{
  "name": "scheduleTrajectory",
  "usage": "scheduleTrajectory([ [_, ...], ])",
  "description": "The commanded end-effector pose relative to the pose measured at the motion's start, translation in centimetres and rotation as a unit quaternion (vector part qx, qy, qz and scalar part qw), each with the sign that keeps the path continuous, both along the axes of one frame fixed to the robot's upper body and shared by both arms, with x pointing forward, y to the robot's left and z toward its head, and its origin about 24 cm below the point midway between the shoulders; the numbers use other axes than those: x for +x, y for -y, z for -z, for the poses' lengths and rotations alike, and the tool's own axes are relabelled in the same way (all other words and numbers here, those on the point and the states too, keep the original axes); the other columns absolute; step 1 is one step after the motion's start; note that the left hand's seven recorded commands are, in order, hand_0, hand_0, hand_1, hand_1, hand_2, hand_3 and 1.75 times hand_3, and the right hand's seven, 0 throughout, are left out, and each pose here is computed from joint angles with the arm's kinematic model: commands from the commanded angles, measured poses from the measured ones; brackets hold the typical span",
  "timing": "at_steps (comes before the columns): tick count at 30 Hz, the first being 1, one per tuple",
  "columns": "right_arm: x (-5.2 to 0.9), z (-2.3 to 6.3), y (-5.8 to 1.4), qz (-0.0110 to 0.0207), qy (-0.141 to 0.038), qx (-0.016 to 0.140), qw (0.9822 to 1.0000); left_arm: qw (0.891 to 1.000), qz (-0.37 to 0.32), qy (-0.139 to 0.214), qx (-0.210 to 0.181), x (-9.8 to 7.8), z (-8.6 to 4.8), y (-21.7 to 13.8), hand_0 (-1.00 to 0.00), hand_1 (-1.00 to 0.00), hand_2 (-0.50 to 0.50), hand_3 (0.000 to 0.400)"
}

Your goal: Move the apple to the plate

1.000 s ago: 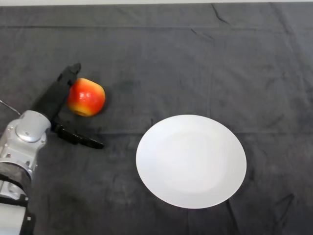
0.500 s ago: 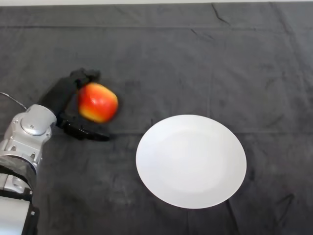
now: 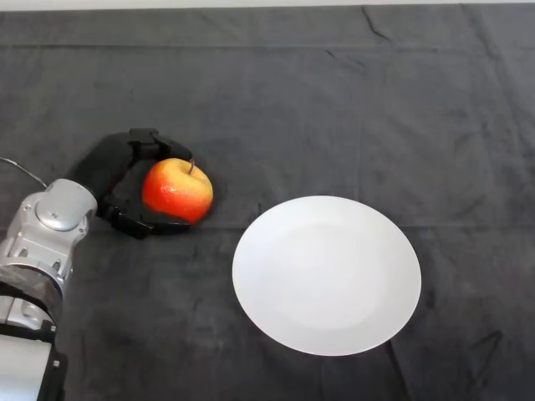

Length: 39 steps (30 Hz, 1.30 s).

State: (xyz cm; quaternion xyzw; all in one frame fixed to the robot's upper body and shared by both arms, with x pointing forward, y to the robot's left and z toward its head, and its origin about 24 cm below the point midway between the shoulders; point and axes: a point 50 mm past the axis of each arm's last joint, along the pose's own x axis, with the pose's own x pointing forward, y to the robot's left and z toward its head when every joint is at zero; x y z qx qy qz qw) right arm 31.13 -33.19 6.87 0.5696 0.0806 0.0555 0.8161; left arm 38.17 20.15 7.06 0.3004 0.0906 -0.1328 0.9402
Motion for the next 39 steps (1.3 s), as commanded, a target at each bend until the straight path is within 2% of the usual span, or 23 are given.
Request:
scheduleTrajectory([
  [1, 0.03, -0.99, 0.73, 0.0095, 0.016, -0.001, 0.9998, 1.000, 0.006, 0.010, 0.011, 0.9, -1.8, 0.3, -1.00, -0.80, -0.10, 0.400],
  [3, 0.03, -0.99, 0.73, 0.0095, 0.016, -0.001, 0.9998, 1.000, 0.008, 0.019, 0.011, 1.1, -2.2, 0.6, -1.00, -0.90, -0.05, 0.400],
  [7, 0.03, -0.99, 0.73, 0.0095, 0.016, -0.001, 0.9998, 0.999, 0.012, 0.040, 0.011, 1.5, -3.1, 1.1, -1.00, -0.97, -0.01, 0.400],
  [18, 0.04, -0.98, 0.72, 0.0095, 0.016, -0.001, 0.9998, 0.991, 0.044, 0.127, 0.012, 2.1, -6.4, 4.4, -1.00, -0.99, 0.00, 0.400],
  [26, 0.04, -0.97, 0.71, 0.0096, 0.016, -0.002, 0.9998, 0.978, 0.087, 0.187, 0.012, 1.2, -8.2, 7.8, -1.00, -0.99, 0.00, 0.400],
  [32, 0.04, -0.95, 0.70, 0.0098, 0.016, -0.003, 0.9998, 0.969, 0.123, 0.214, 0.013, -0.2, -8.4, 10.2, -1.00, -0.99, -0.01, 0.400],
  [39, 0.04, -0.95, 0.69, 0.0100, 0.016, -0.004, 0.9998, 0.963, 0.162, 0.213, 0.019, -1.6, -7.0, 12.7, -1.00, -0.99, -0.01, 0.400],
])
